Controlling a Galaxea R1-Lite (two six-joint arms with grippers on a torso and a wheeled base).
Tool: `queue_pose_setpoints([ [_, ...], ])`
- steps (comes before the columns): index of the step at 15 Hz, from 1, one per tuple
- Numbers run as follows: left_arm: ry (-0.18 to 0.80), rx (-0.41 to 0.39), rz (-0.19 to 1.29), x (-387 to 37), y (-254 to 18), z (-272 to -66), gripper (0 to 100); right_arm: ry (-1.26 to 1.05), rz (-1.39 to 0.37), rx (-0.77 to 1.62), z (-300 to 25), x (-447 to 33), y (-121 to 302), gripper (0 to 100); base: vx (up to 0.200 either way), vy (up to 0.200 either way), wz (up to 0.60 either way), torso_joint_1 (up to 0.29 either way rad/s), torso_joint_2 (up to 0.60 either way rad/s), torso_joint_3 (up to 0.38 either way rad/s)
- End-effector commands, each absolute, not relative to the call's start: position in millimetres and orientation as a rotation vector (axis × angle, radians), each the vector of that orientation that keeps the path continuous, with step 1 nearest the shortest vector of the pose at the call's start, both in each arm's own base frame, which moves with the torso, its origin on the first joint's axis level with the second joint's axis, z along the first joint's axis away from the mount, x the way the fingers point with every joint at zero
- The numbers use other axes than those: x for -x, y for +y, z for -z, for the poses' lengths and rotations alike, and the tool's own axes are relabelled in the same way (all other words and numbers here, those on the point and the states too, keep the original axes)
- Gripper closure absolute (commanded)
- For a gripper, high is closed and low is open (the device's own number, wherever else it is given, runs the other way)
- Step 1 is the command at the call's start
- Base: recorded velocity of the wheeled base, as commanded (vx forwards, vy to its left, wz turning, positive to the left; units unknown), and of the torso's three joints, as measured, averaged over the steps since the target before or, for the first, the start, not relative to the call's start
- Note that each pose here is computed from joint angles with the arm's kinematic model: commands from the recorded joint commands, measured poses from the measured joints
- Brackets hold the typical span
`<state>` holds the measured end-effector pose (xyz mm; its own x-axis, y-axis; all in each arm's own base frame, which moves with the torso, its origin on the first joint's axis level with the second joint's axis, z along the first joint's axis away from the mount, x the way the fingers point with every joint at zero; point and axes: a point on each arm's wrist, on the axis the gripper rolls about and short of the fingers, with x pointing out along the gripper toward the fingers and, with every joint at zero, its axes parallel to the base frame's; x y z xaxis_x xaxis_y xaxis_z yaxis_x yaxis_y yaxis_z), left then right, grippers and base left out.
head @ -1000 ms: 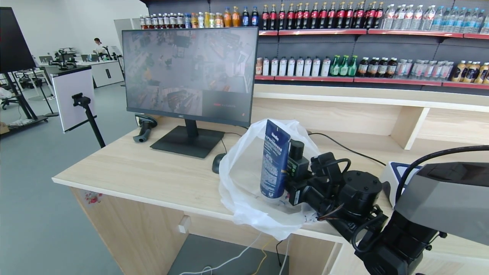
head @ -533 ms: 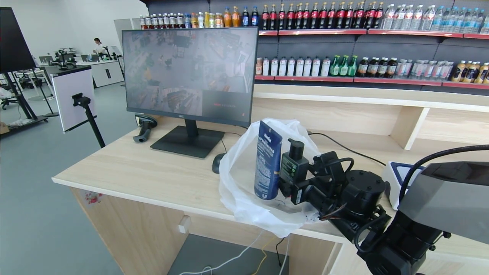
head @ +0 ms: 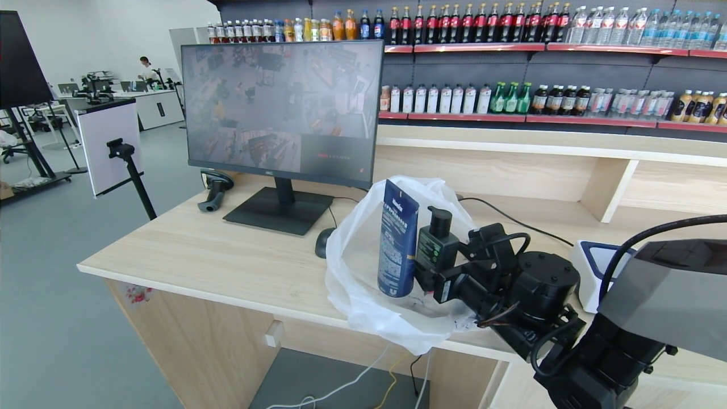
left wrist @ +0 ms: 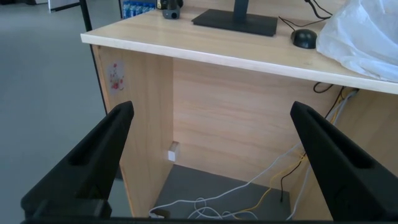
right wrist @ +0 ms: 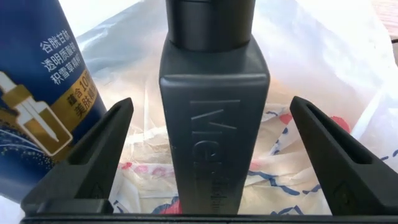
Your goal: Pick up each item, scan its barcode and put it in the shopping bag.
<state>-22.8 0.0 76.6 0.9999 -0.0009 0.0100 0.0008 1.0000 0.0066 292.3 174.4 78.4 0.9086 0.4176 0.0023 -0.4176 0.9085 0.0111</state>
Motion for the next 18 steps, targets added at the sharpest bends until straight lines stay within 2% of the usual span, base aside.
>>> queue_pose_setpoints([
  [1,-0.011,-0.008,0.001,23,0,-77,0,-0.021,-0.43,-0.019,-86,-290,173,0,0.0,0.0,0.0,0.0,0.0,0.0],
  [5,-0.011,-0.008,0.003,23,0,-77,0,-0.043,-0.428,-0.02,-100,-279,165,0,0.0,0.0,0.0,0.0,0.0,0.0],
  [12,-0.005,-0.005,0.0,23,0,-76,0,-0.076,-0.394,-0.026,-130,-234,128,0,0.0,0.0,0.0,0.0,0.0,0.0],
  [15,-0.008,-0.006,0.002,23,0,-76,0,-0.118,-0.361,-0.045,-148,-199,100,0,0.0,0.0,0.0,0.0,0.0,0.0],
  [18,-0.005,-0.005,0.0,23,0,-76,0,-0.152,-0.354,-0.076,-153,-144,70,0,0.0,0.0,0.0,0.0,0.0,0.0],
])
